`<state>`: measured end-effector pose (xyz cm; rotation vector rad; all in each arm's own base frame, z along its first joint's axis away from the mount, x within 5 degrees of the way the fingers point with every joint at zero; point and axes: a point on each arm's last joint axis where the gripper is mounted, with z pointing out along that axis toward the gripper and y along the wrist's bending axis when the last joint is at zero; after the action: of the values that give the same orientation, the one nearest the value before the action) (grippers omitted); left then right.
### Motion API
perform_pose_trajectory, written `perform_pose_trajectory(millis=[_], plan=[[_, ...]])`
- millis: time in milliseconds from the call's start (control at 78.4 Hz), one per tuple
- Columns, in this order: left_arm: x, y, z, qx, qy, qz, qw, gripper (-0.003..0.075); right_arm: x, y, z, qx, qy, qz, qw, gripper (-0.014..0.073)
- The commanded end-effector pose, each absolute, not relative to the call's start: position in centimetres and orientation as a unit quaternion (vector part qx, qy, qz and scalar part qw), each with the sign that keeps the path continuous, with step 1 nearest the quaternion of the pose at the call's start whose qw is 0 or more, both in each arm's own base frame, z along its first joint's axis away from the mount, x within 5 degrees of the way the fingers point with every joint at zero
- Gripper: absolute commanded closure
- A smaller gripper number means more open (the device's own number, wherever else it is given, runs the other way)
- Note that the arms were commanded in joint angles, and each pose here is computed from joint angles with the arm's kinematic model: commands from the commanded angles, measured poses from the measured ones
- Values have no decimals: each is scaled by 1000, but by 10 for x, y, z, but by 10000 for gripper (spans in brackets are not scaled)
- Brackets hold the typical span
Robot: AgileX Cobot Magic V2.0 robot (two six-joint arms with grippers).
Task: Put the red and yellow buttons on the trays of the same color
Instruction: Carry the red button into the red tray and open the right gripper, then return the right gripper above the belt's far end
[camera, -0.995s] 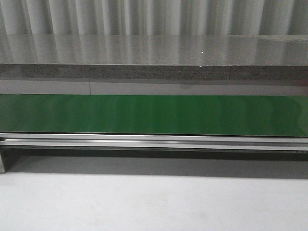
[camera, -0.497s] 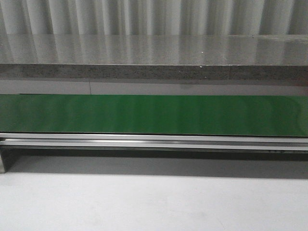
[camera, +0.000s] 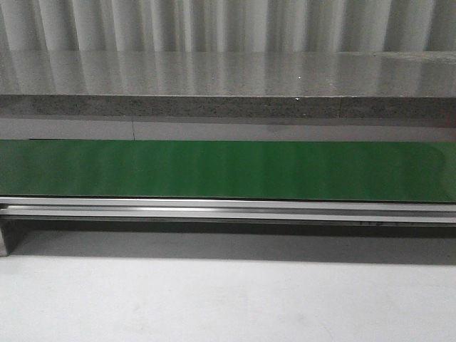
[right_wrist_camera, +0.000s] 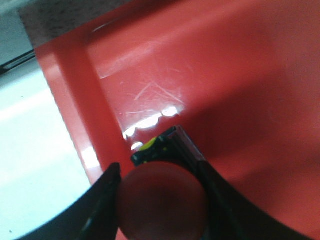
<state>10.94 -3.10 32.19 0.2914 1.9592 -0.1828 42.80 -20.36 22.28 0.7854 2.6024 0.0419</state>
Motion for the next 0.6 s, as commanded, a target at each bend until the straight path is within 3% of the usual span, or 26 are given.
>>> perform_pose_trajectory(millis=[0, 38, 64, 268, 357, 587], plan=[[111, -32, 338, 116, 797, -87, 586, 741, 423, -209, 260, 285, 922, 4, 262, 475], [111, -32, 338, 116, 797, -87, 586, 741, 423, -209, 260, 286, 922, 4, 261, 439], [111, -32, 338, 116, 797, -87, 586, 741, 423, -210, 260, 286, 922, 4, 262, 343], [111, -32, 338, 116, 797, -87, 586, 741, 423, -210, 260, 286, 922, 4, 262, 136], [111, -32, 338, 116, 797, -87, 586, 741, 423, -209, 260, 286, 922, 4, 261, 92], [111, -32, 338, 116, 797, -87, 586, 741, 419, -208, 266, 284, 924, 4, 257, 85]])
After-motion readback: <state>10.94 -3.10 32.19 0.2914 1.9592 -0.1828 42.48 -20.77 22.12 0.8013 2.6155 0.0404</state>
